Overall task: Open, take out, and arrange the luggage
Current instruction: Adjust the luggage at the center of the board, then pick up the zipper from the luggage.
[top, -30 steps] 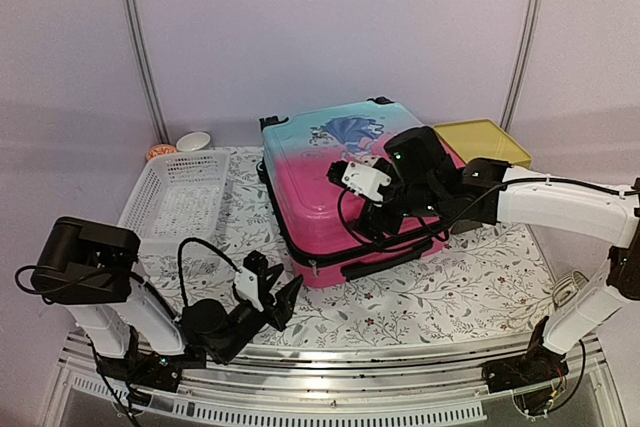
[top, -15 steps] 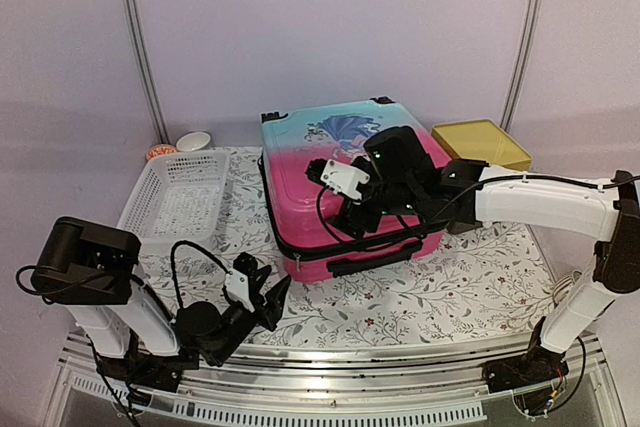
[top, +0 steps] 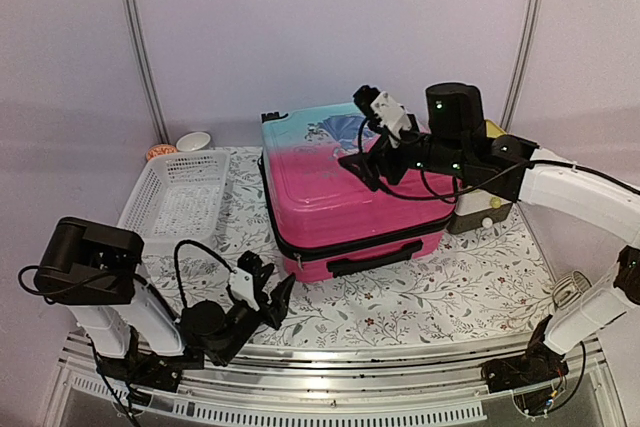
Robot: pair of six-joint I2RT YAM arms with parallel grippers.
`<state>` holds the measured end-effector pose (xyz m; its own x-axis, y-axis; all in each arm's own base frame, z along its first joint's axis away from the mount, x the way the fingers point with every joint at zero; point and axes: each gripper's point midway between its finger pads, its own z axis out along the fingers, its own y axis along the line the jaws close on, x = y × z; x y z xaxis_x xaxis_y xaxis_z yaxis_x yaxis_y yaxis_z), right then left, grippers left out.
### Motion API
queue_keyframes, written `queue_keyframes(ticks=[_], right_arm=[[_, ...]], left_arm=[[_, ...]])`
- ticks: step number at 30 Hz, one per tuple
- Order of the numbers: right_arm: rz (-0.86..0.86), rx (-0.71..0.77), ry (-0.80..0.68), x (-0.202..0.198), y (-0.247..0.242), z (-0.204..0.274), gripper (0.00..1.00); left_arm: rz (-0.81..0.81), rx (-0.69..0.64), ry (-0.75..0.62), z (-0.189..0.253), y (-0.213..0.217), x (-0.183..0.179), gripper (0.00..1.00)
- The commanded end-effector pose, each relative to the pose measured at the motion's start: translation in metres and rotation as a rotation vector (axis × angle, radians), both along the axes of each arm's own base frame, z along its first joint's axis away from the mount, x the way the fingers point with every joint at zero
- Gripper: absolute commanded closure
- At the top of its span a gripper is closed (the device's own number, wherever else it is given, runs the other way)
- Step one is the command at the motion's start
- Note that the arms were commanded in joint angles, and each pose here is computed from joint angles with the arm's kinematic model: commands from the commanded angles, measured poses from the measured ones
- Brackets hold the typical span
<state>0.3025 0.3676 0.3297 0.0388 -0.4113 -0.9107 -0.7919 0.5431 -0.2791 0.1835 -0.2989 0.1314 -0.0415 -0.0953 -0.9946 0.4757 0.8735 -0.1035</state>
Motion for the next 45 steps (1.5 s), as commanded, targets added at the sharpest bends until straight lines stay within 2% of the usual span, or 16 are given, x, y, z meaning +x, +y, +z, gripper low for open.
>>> queue_keyframes(ticks=[1,7,11,16,22,24,31,45], right_arm=[[-0.095,0.166,0.102,0.025,-0.03,0.02,0.03],[-0.203,0.215,0.219,0.052,-0.057,-0.004,0.03],[-0.227,0.216,0.237,0.056,-0.061,-0.016,0.03],[-0.261,0.241,0.265,0.067,-0.065,-0.025,0.03],[-0.257,0.257,0.273,0.072,-0.064,-0.027,0.03],[-0.256,0.26,0.272,0.072,-0.064,-0.027,0.03],[-0.253,0.268,0.274,0.071,-0.069,-0.029,0.03],[-0.241,0.272,0.286,0.071,-0.073,-0.035,0.03]], left_arm=[[-0.036,0.025,-0.032,0.004,-0.021,-0.005,0.49],[-0.023,0.051,-0.047,0.0,-0.029,-0.003,0.45],[0.067,0.047,-0.034,-0.003,-0.025,0.005,0.44],[0.081,0.069,-0.05,-0.005,-0.035,0.007,0.42],[0.1,0.055,-0.059,-0.002,-0.035,0.011,0.44],[0.117,0.09,-0.056,-0.014,-0.035,0.014,0.45],[0.227,0.107,-0.045,-0.021,-0.035,0.023,0.55],[0.238,0.086,0.031,-0.034,-0.031,0.038,0.5]])
